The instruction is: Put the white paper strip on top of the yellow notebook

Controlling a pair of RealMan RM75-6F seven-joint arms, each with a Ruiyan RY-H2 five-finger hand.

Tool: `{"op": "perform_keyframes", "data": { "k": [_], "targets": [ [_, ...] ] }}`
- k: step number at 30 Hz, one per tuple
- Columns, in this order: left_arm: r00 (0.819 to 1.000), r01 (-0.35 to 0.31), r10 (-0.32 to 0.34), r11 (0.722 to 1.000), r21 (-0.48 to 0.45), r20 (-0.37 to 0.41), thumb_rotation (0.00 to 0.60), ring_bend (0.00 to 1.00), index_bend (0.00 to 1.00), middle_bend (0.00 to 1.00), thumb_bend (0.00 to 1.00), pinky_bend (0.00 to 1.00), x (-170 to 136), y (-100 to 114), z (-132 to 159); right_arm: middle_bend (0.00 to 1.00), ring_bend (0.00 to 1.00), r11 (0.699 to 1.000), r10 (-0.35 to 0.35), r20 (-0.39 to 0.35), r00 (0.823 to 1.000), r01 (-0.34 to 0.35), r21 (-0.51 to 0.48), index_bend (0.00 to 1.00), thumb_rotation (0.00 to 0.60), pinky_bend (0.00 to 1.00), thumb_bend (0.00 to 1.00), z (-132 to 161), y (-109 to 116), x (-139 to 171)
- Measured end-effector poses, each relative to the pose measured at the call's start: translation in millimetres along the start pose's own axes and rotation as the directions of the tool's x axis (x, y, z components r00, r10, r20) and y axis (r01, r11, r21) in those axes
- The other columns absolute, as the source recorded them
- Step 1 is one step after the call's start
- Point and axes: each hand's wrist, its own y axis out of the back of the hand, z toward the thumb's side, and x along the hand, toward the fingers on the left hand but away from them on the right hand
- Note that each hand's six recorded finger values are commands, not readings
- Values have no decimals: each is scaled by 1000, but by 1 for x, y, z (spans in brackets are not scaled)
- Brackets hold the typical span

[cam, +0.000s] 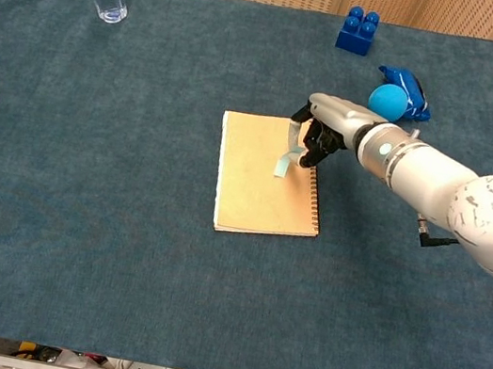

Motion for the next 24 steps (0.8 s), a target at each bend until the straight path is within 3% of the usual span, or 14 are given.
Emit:
{"op": "perform_keyframes", "data": {
  "k": [24],
  "targets": [
    [1000,15,-15,1000,4,-18,600,284,176,312,261,230,-1,-4,-5,940,1000,985,-53,-10,999,54,167,653,600,1000,351,11,-12,-10]
  ]
}}
